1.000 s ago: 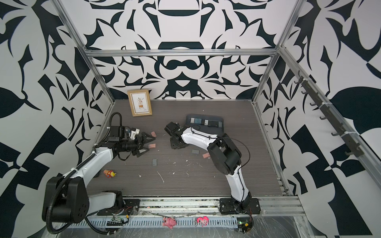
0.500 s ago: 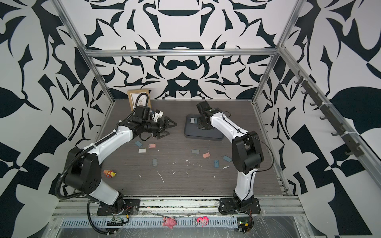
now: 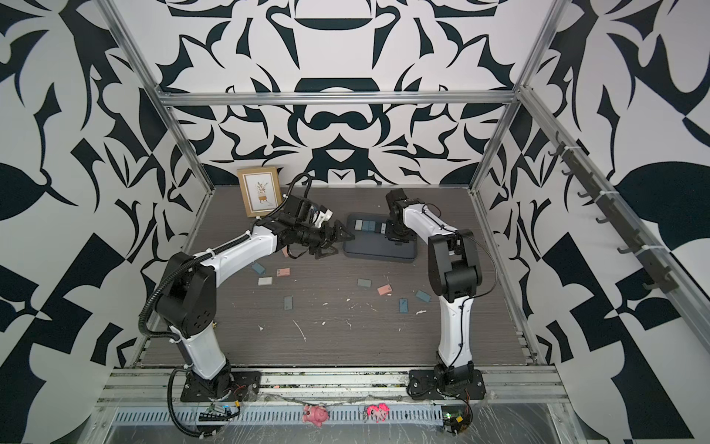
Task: Put the eraser in the storage box
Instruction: Place the eraser in the storage box.
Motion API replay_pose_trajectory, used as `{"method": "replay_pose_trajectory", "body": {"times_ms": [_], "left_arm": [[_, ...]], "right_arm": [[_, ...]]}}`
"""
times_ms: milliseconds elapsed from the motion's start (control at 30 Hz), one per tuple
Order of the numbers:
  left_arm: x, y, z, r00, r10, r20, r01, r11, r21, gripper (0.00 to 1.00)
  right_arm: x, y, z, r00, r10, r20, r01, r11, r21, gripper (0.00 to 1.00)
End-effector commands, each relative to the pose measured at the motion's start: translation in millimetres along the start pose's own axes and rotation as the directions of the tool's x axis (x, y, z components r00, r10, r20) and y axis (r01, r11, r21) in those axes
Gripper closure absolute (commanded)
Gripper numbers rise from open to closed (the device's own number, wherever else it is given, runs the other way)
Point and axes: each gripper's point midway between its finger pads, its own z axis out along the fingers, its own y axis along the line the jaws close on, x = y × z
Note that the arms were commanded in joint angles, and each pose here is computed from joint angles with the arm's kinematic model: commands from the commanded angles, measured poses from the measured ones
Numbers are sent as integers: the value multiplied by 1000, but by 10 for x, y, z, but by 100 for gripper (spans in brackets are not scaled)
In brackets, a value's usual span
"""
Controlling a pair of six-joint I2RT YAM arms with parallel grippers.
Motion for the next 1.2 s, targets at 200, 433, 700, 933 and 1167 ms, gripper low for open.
{"method": "replay_pose_trajectory", "body": {"times_ms": [200,433,700,933,1167], "left_arm": [[31,58,36,1000,-3,-24,3,1000,-8,1],[25,69,34,1000,0,-19,-1,1000,-13,1],[19,77,45,1000,-2,-21,2,1000,-13,1],[27,84,52,1000,-4,-25,3,1000,-13,1],[25,79,49,1000,-1,-24,1,1000,-13,1]], "right_arm": [[-141,-279,-23,1000,15,23,-16,998,63,83],[-139,-412,65,1000,12,17,-14,993,115,81],[-149,-449,132,1000,9,12,-10,991,136,76],[-166,-466,168,1000,-2,13,0,988,154,70],[-204,-489,161,1000,-6,22,2,986,167,68]]}}
